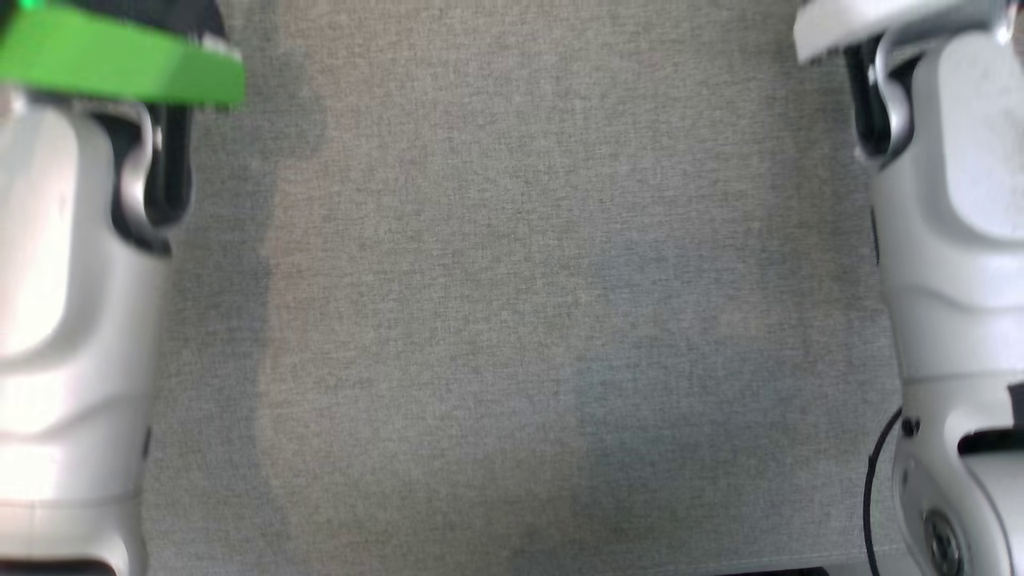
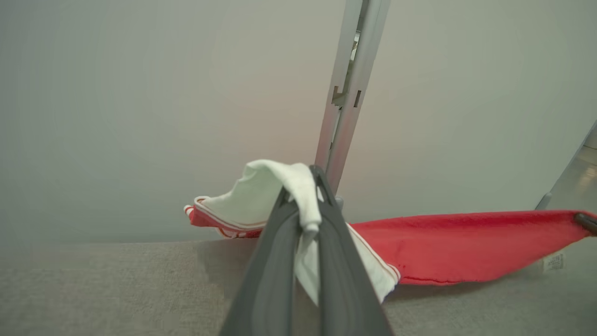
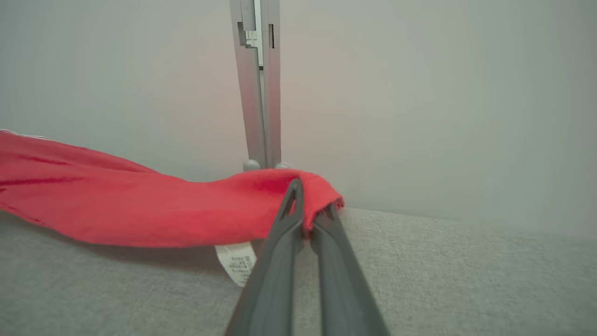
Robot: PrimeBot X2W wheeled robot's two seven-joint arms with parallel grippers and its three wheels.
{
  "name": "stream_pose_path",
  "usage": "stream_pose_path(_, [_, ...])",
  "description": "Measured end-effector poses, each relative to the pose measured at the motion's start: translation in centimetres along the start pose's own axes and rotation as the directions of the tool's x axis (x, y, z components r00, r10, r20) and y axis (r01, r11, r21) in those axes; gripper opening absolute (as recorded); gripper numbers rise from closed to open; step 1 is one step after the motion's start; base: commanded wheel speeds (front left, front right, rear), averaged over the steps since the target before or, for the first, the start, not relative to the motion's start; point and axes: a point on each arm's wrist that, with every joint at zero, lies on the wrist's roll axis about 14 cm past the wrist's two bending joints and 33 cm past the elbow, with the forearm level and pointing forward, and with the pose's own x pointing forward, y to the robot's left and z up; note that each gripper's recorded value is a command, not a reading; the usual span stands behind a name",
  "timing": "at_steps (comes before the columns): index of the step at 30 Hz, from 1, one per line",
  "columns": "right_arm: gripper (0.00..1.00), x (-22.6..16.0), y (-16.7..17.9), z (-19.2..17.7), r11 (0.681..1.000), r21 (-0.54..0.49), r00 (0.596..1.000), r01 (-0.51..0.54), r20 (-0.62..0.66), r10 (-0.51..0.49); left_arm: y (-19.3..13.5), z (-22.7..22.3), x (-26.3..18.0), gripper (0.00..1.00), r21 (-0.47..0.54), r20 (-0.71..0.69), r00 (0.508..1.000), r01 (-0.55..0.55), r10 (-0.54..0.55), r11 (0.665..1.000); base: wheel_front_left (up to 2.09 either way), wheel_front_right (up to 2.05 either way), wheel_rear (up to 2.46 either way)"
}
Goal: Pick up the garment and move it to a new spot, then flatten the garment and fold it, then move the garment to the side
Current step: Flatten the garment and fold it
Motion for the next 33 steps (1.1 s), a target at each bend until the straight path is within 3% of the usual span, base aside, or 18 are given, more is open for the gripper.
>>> stream_pose_path(13, [0.0,-9.5,-1.0,2.9,0.99,0.12,0.997,0.069,0.021,-0.073,-3.1,1.3,-11.2,0.0,-0.156,-0.021,0.994,-0.108,0.106,0.982,0.0,0.0,0.0])
stream_pose_path(22, [0.0,-16.8,-1.5,5.8,0.979,0.169,0.992,0.115,0.029,-0.121,-6.3,5.2,-17.9,0.0,-0.175,0.01,0.993,-0.118,0.122,0.978,0.0,0.0,0.0])
stream_pose_path(33, [0.0,-23.3,-0.3,9.3,0.982,0.164,0.995,0.095,0.024,-0.1,-9.1,9.3,-23.9,0.0,-0.139,0.011,0.993,-0.113,0.115,0.984,0.0,0.0,0.0])
